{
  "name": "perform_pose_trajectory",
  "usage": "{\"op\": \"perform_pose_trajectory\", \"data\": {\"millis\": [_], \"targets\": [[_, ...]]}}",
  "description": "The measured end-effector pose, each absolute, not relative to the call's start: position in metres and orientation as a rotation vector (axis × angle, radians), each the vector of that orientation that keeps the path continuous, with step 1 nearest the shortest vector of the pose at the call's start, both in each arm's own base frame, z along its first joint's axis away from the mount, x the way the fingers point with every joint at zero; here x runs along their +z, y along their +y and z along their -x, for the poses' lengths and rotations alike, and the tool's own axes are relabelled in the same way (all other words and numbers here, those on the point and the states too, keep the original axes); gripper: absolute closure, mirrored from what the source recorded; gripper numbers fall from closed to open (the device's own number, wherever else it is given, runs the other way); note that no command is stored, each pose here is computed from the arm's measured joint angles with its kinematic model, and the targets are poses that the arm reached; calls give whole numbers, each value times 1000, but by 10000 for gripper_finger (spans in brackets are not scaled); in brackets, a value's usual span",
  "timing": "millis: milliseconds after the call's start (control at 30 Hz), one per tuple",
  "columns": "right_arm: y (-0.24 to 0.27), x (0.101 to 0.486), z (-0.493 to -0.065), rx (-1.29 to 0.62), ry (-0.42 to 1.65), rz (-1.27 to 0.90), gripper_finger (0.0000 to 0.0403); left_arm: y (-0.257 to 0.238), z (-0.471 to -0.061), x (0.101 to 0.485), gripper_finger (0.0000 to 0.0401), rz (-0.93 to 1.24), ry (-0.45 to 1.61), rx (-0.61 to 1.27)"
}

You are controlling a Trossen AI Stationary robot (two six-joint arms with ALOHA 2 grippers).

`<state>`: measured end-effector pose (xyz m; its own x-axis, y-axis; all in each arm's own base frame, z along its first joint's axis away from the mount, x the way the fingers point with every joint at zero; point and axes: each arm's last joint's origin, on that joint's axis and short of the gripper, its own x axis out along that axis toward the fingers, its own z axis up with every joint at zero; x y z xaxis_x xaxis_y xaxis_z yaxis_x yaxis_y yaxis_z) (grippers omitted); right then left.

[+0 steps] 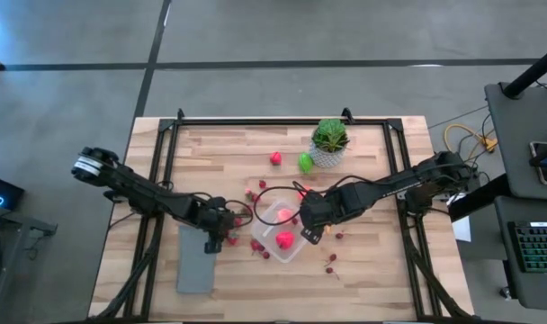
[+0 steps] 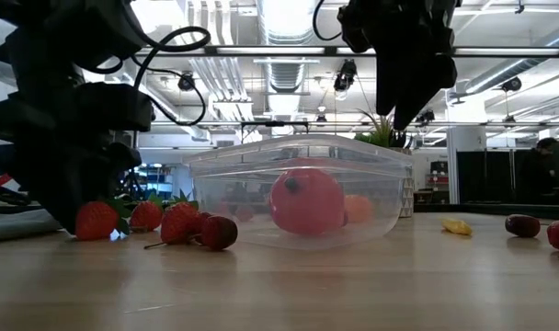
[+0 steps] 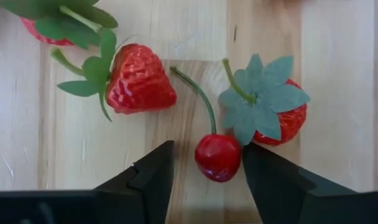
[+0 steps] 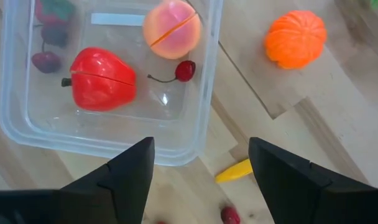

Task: Pick and placing Produce into tupperware
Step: Put the red cherry into the transparent bin

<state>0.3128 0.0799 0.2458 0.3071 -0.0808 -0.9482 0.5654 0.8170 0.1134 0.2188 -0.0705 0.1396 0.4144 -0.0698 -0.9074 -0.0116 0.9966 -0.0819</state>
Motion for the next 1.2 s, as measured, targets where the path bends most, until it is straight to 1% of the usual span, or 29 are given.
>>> {"op": "perform_pose_trajectory", "data": {"millis": [467, 733, 1033, 1200], "targets": [[80, 244, -312, -452, 1198, -472, 151, -73, -220, 140, 279, 82, 1137, -50], [79, 247, -310, -448, 1190, -475, 156, -75, -224, 154, 302, 67, 1187, -44], [76, 262, -303, -455, 1128, -461, 158, -76, -230, 173, 308, 40, 1193, -19], [74, 276, -291, -484, 1085, -448, 157, -78, -237, 192, 308, 31, 1155, -2]]}}
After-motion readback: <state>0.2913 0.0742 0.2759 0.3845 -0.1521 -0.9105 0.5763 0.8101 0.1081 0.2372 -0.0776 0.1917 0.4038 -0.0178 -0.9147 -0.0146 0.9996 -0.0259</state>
